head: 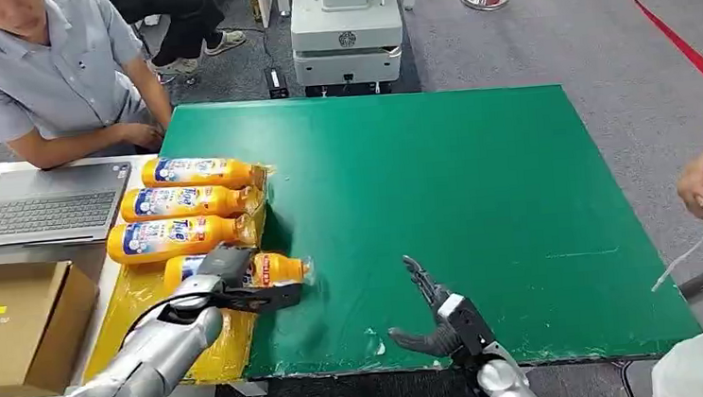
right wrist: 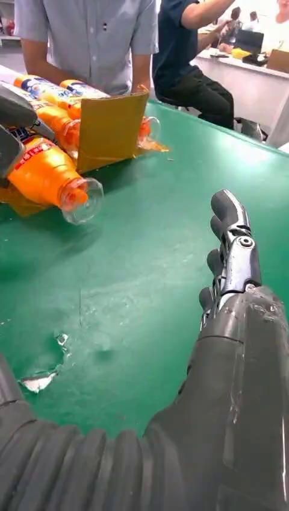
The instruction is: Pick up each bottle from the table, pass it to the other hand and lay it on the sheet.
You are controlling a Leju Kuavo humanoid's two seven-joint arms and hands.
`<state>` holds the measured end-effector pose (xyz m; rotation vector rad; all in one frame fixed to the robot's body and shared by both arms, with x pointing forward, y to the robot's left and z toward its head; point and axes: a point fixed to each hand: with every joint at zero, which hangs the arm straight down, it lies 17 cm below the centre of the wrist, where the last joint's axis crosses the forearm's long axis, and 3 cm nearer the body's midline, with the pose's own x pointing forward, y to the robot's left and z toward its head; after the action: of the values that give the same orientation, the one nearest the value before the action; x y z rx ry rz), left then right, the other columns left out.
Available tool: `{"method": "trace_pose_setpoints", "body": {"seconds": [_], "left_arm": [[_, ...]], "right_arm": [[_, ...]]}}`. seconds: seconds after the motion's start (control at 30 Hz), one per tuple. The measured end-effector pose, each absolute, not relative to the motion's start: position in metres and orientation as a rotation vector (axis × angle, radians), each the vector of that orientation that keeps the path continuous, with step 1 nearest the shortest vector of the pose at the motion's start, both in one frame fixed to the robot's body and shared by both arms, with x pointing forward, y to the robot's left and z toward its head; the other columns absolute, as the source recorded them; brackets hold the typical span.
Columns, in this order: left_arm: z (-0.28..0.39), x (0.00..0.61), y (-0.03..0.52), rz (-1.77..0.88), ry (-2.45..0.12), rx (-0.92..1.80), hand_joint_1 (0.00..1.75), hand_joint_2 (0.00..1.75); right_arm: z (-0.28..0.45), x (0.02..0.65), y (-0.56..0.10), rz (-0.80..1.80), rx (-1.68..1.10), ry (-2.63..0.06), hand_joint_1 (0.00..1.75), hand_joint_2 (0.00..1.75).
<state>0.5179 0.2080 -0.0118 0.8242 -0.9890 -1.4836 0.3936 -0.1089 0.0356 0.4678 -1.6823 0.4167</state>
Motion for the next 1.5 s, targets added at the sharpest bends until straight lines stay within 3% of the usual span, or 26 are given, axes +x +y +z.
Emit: {"method": "trace_pose_setpoints", "body": {"seconds": [0.33,0.37,0.43,1.2,1.5], "left_arm": [[-0.016,0.521,0.219,-1.524,-0.932,0.849,1.71,1.75],[-0.016,0.522,0.22,-1.527,-0.925,0.851,0.8,1.75],[-0.017,0.522,0.223,-1.535,-0.906,0.85,0.03,1.75],[-0.031,0.513,0.222,-1.666,-0.843,0.75,0.0,1.75],[-0.006,0.486,0.191,-1.653,-1.116,0.607,0.0,1.75]], "right_arm": [[0.032,0.394,-0.109,0.415,0.467,-1.672,0.0,1.75],[0.032,0.393,-0.109,0.414,0.467,-1.67,0.0,1.75],[0.03,0.393,-0.109,0.414,0.466,-1.667,0.0,1.75],[0.024,0.393,-0.115,0.424,0.447,-1.654,0.0,1.75],[0.02,0.383,-0.13,0.414,0.42,-1.66,0.0,1.75]]}}
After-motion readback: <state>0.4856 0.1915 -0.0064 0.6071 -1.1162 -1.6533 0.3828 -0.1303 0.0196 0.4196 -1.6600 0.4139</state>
